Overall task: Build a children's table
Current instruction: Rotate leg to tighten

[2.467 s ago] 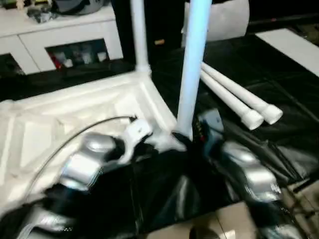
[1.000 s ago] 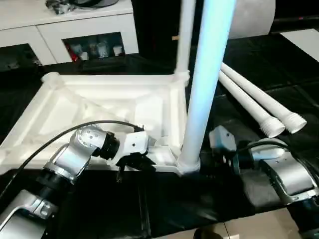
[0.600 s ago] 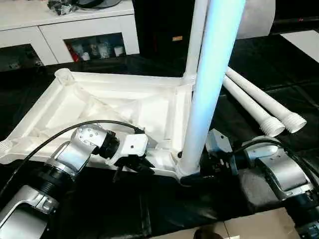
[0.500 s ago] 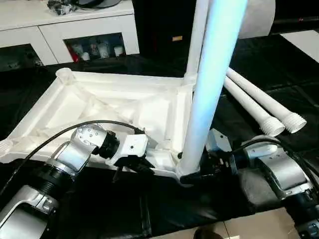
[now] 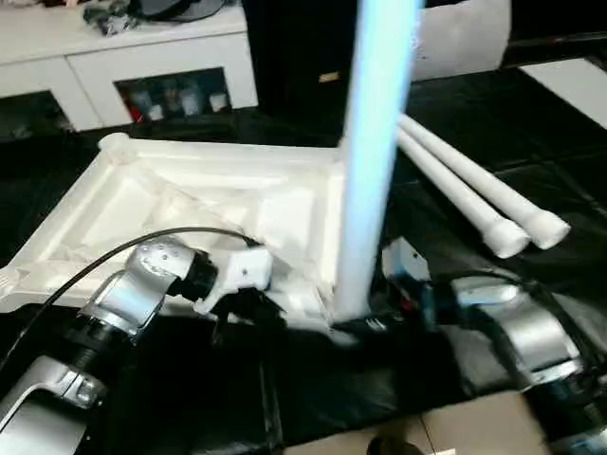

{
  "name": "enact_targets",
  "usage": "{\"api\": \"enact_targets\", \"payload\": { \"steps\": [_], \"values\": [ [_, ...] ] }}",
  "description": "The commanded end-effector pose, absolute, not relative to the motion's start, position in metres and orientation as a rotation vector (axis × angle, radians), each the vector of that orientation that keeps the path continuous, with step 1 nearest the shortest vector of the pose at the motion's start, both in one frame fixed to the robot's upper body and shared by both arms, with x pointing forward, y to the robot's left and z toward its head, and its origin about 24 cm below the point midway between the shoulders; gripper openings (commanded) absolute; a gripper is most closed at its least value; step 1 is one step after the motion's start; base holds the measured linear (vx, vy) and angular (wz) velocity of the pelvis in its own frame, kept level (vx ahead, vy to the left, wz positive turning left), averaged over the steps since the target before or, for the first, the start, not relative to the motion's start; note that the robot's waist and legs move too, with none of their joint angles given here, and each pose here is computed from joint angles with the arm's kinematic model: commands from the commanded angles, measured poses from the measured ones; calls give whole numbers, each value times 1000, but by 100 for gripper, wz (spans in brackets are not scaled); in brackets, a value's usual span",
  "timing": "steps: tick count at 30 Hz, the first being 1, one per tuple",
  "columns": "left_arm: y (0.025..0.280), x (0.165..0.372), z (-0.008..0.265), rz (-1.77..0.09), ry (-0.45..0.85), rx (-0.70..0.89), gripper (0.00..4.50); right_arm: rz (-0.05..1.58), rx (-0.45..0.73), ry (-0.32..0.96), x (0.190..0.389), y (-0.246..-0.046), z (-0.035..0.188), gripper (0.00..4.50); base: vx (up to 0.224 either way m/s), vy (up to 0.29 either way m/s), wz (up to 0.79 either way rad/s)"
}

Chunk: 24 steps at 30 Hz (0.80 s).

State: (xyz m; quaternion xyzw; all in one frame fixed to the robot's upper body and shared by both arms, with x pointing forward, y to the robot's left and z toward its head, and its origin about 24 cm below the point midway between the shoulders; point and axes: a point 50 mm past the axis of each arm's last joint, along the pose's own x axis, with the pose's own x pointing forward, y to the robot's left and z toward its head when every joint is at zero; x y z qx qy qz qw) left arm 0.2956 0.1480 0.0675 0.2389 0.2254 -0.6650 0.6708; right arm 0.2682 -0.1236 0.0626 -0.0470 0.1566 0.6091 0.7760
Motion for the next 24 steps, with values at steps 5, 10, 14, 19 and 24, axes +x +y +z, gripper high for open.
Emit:
{"api": "enact_targets", "payload": {
  "steps": [5, 10, 14, 19, 24],
  "values": [
    [106, 304, 81, -1286, 366, 380, 0, 1149, 29, 317, 275, -74, 61, 267, 0, 0, 0],
    [95, 310, 90, -1065, 350, 320, 0, 940, 56, 333, 287, -55, 59, 267, 0, 0, 0],
    [80, 308, 98, -892, 334, 266, 0, 793, 100, 346, 296, -39, 60, 267, 0, 0, 0],
    [79, 302, 98, -906, 337, 310, 0, 771, 135, 319, 296, -40, 61, 323, 35, -1, 0],
    [91, 298, 94, -960, 366, 352, 0, 772, 113, 283, 296, -58, 63, 372, 37, -8, 1]
  ]
}}
